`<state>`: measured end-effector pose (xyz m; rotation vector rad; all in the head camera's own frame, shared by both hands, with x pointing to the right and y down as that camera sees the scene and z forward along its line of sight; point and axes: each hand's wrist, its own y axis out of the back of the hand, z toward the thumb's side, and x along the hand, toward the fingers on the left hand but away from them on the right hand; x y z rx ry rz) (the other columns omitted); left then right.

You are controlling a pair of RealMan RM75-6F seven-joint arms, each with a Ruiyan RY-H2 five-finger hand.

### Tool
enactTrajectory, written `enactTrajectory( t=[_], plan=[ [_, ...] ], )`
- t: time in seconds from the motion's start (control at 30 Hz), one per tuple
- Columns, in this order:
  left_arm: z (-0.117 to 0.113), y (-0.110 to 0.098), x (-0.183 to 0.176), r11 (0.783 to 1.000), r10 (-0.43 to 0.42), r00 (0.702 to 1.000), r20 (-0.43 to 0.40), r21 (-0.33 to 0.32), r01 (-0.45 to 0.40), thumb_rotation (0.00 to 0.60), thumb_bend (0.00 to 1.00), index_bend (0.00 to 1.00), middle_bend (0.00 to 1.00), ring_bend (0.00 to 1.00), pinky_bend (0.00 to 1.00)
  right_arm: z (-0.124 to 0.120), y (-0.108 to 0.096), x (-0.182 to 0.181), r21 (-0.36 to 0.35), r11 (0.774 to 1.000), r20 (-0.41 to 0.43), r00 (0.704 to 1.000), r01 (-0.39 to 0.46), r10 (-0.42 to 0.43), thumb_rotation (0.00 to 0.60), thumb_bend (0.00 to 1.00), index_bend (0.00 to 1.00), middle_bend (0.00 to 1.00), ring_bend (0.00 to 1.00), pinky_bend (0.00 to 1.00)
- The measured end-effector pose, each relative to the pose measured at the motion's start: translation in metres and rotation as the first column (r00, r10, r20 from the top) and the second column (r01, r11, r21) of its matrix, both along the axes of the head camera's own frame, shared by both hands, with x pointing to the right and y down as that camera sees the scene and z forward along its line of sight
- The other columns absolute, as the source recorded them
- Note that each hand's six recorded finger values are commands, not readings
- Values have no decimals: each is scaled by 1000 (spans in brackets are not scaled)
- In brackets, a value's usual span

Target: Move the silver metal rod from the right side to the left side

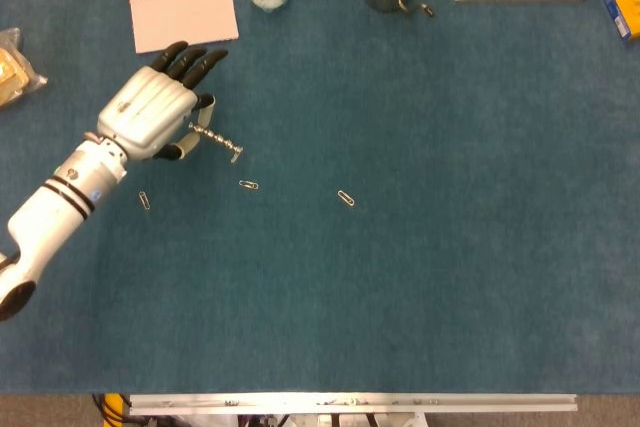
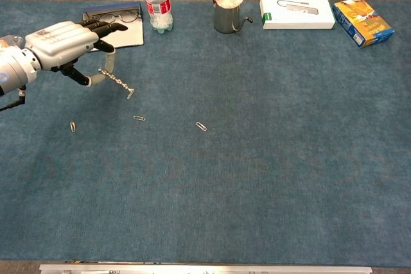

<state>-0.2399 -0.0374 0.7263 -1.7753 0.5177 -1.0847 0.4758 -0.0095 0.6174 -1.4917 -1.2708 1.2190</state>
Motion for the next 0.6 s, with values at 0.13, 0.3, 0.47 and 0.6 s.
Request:
enactTrajectory(
  t=[0.13,0.3,0.47,0.6],
  plan=[
    [-2,12,-2,1000,13,1000,5,-1,-13,600,375,579,0,0,0,-1,2,0,2,1000,2,1000,1,-1,600,0,90,7,0,0],
    [-6,23,-4,1000,11,1000,-9,-8,-11,600,375,579,0,0,0,-2,4,1,2,1000,3,1000,0,0,600,0,90,7,0,0],
    [-8,31,-3,1000,14,1000,-18,-13,-14,600,375,579,0,0,0,-2,6,0,3,1000,6,1000,1,-1,600,0,91,7,0,0],
    [-5,33,0,1000,10,1000,-19,-21,-11,600,375,579,0,0,0,-3,7,0,5,1000,9,1000,3,-3,600,0,90,7,0,0]
  ],
)
